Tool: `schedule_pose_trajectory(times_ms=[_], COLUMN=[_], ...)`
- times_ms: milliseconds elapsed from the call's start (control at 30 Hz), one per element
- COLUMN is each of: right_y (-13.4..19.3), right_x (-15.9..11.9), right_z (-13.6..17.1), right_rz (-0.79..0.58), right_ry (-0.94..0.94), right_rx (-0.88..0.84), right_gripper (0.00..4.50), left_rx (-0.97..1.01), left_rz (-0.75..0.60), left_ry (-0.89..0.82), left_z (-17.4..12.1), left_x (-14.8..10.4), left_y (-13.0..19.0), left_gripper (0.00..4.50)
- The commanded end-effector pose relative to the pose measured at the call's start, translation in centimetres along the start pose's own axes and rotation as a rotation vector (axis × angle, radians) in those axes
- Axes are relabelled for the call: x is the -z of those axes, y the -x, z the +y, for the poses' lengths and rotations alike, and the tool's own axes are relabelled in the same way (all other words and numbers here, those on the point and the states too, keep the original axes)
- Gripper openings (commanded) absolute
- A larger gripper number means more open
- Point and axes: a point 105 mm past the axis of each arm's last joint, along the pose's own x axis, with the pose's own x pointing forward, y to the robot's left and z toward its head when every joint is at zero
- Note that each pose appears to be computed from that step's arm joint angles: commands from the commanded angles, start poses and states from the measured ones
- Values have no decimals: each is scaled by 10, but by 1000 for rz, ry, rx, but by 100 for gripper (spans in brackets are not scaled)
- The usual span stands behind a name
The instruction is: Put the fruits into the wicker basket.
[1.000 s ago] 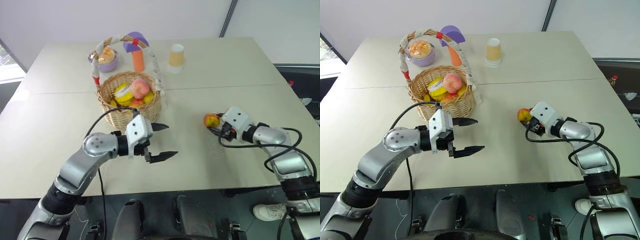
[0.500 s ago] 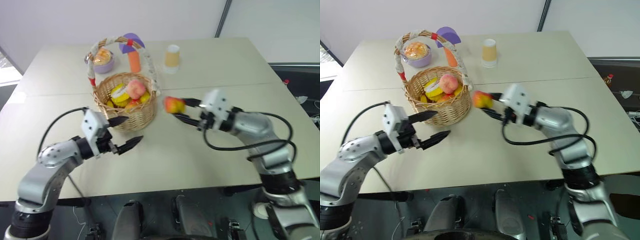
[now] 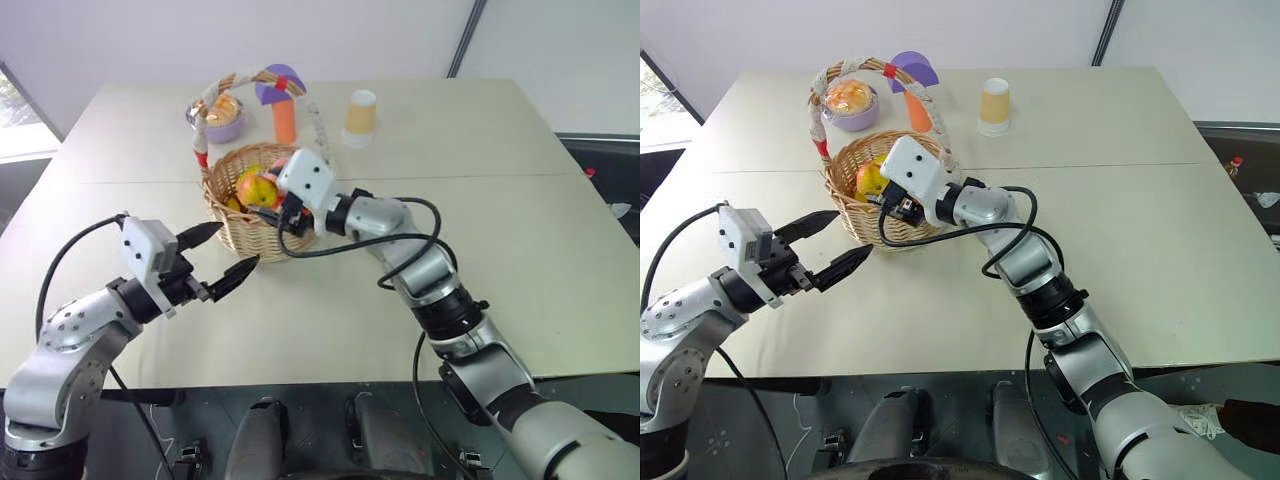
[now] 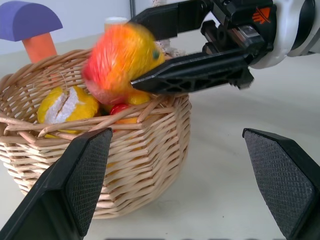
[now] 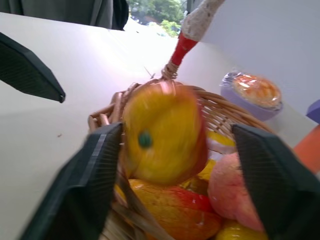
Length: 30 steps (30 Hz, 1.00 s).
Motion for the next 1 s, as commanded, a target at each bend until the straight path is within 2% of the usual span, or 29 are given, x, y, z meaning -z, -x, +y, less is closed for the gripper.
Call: schedule_pose_trajectory(times_ms=[33, 133, 200, 333, 433, 500, 767, 867, 967, 1000], right_y=[8, 39, 59, 82, 77, 65, 22, 19, 18, 18], right_x=[-37, -49, -48, -22, -1, 9, 18, 19, 18, 18], right_z=[-6, -7, -13, -38, -54, -59, -67, -70, -70, -69], right_rz=[-140, -220, -228, -149, -71, -72, -115, -136, -147, -151], right_ry=[73, 19, -32, -207, -286, -365, -455, -483, -484, -484], right_rx=[13, -61, -69, 63, 197, 263, 343, 359, 352, 350], right_gripper=[448, 448, 448, 448, 448, 448, 448, 358, 208, 142], left_rx=[4, 13, 16, 16, 23, 23, 16, 16, 15, 15], left_rz=[-43, -46, -51, -60, -64, -71, -109, -110, -107, -107], left_ry=[-40, -39, -38, -33, -26, -20, -30, -32, -32, -31], left_z=[-4, -4, -4, -1, 0, 1, 1, -2, -5, -5], left_x=[-13, -14, -15, -16, -16, -16, -22, -22, -21, -20], left_y=[0, -2, -4, -6, -9, -11, -20, -22, -21, -21], left_gripper=[450, 450, 450, 450, 450, 450, 450, 450, 450, 450])
